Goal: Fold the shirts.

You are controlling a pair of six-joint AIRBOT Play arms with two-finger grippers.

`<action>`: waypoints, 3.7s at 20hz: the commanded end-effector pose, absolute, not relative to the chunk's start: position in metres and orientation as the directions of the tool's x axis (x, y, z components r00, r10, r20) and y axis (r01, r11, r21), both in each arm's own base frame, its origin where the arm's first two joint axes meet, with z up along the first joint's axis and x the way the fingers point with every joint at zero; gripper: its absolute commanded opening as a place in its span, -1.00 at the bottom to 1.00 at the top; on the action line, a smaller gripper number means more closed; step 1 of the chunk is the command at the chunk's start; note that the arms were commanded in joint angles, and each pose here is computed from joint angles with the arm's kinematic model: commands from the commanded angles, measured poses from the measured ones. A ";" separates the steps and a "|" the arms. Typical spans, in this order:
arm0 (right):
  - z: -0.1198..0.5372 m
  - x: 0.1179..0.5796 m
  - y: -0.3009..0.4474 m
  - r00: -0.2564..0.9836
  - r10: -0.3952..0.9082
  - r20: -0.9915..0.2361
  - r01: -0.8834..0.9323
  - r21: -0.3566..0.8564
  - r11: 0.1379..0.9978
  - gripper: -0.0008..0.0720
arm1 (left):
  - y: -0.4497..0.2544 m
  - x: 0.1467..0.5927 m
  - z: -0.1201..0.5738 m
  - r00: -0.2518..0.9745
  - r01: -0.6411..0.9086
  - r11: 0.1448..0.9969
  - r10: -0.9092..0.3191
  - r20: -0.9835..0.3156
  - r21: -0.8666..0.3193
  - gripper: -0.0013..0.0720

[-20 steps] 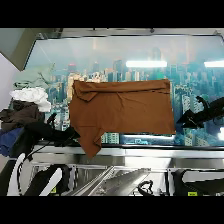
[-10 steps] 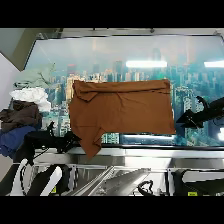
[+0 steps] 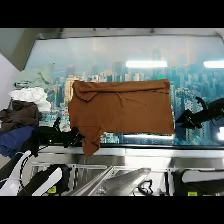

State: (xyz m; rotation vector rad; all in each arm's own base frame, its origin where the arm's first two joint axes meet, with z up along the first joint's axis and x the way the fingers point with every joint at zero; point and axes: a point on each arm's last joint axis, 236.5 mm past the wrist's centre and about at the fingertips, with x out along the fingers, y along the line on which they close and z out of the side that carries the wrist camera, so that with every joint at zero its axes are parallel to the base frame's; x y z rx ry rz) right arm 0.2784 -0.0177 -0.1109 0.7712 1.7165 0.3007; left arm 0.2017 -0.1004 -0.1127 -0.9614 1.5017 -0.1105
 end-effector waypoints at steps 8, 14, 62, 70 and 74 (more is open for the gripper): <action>-0.119 0.291 0.045 -0.081 0.694 -0.715 0.257 0.658 0.708 -0.14 | -0.107 0.231 -0.052 0.242 -0.342 0.658 -0.629 -0.739 -0.671 -0.91; -0.100 0.284 0.044 -0.099 0.663 -0.742 0.193 0.639 0.745 -0.94 | -0.090 0.209 -0.041 0.229 -0.383 0.715 -0.539 -0.810 -0.585 -0.91; -0.068 0.514 -0.001 0.228 0.464 -0.856 -0.116 0.449 0.886 0.80 | -0.132 0.506 0.025 0.344 -0.105 0.931 -0.295 -0.891 -0.349 0.54; -0.108 0.527 -0.005 0.183 0.571 -0.801 -0.073 0.568 0.820 0.78 | -0.145 0.506 0.099 0.387 -0.024 0.933 -0.323 -0.863 -0.360 0.54; -0.116 0.524 0.003 0.160 0.596 -0.787 -0.098 0.588 0.803 0.02 | -0.169 0.501 0.105 0.387 0.026 0.932 -0.343 -0.856 -0.362 0.54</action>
